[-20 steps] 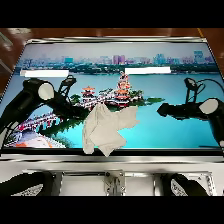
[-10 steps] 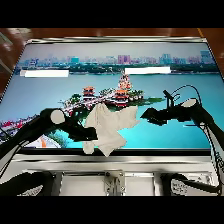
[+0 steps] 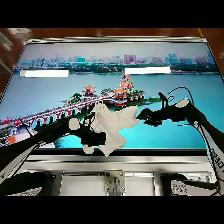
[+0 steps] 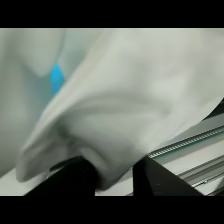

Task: Fold the shirts.

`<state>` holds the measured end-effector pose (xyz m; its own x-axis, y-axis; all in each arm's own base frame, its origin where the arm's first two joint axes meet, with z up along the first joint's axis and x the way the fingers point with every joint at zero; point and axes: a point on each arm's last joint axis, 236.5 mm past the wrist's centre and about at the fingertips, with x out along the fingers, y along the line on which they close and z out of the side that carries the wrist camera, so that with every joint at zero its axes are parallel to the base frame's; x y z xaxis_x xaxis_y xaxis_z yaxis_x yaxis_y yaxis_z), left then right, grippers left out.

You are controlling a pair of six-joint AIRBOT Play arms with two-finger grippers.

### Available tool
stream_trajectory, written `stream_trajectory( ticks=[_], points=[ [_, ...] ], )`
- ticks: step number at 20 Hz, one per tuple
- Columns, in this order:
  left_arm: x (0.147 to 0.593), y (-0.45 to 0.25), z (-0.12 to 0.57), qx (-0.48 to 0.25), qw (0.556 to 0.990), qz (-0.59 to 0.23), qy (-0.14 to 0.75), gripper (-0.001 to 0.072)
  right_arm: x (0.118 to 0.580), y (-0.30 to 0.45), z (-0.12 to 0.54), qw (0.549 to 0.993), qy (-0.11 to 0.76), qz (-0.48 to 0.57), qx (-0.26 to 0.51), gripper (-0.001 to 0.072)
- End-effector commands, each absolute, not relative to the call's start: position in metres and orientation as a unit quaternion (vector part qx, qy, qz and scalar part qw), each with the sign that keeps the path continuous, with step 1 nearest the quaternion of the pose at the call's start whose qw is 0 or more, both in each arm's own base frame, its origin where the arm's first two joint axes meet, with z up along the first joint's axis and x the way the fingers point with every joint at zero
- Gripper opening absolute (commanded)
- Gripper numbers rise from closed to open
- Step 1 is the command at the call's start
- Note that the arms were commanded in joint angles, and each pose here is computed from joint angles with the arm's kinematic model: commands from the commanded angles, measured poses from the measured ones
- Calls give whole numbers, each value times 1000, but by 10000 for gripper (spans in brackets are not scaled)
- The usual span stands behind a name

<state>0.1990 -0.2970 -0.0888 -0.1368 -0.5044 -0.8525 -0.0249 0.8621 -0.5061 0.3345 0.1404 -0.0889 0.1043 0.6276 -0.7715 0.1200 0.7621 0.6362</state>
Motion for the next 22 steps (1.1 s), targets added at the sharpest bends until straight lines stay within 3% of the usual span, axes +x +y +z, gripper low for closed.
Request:
stream_trajectory(
  ticks=[1,3,4,6,7,8,12,16,19,22],
  points=[
    [209,-305,-84,-182,647,-207,711,119,343,154,-107,691,643,155,292,679],
    [212,-304,-78,-172,657,-219,701,53,342,165,-115,681,648,154,303,677],
    [215,-304,-73,-165,664,-227,693,35,342,169,-117,673,649,150,320,598],
    [219,-303,-64,-159,675,-234,681,34,347,173,-117,669,644,145,342,253],
    [223,-301,-58,-152,685,-237,672,34,351,173,-115,674,637,147,344,115],
    [228,-298,-52,-145,695,-236,663,33,356,174,-110,681,630,157,339,61],
    [247,-252,-14,-46,750,-199,630,32,392,174,-47,753,556,224,269,60],
    [285,-192,121,52,842,-152,516,33,438,149,114,866,387,256,186,60],
    [296,-157,283,19,930,-145,338,33,429,113,282,937,204,244,145,60],
    [264,-125,407,-51,965,-165,197,33,370,83,424,968,36,213,124,60]
  ],
)
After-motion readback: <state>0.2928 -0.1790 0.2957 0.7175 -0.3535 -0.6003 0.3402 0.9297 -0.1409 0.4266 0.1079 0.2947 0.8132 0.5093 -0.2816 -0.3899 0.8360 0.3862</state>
